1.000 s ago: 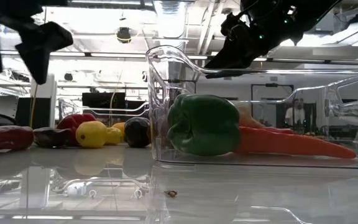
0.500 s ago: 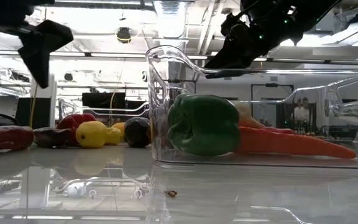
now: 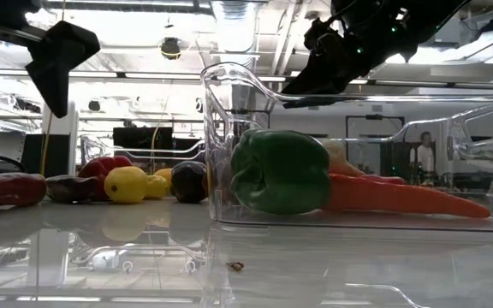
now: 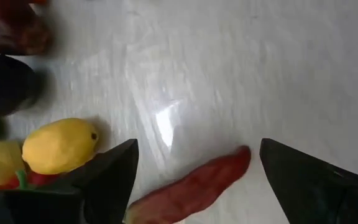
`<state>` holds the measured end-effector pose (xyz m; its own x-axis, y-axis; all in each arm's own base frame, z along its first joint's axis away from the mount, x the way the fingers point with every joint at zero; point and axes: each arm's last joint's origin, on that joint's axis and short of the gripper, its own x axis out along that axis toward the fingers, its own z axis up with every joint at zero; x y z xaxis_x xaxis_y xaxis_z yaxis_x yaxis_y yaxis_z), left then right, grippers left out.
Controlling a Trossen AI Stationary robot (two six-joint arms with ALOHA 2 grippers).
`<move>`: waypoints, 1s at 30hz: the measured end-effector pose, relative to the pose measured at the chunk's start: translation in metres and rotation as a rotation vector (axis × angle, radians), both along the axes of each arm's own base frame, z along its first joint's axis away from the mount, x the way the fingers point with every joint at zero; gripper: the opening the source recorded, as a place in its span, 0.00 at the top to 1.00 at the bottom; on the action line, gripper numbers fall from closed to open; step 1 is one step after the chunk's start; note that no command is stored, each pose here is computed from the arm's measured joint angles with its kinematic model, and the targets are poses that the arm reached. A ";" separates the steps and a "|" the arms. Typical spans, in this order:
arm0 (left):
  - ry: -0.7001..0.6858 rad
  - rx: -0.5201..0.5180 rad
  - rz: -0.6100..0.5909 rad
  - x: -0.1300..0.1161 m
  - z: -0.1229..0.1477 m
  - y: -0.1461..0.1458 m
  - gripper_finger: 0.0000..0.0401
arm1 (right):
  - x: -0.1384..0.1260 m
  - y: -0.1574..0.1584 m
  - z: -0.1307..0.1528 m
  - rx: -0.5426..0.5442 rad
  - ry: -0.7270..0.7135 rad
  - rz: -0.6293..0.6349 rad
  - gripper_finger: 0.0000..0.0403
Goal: Sort produce into baskets
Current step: Put the bottom red chili pepper into the bottom transparent bin
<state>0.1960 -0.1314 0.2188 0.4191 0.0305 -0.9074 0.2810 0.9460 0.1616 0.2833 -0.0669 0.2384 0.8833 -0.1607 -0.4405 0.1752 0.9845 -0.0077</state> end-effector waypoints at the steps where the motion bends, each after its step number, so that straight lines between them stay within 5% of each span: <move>1: 0.000 0.004 -0.013 -0.001 0.000 -0.001 0.19 | 0.000 0.000 0.000 0.000 0.001 0.000 0.19; 30: 0.114 0.170 -0.236 -0.027 -0.070 0.022 0.22 | 0.000 0.000 0.000 0.000 0.000 0.000 0.19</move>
<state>0.1686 -0.1096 0.1489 0.3283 0.0999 -0.9393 0.5153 0.8144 0.2667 0.2833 -0.0669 0.2384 0.8834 -0.1607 -0.4402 0.1752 0.9845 -0.0077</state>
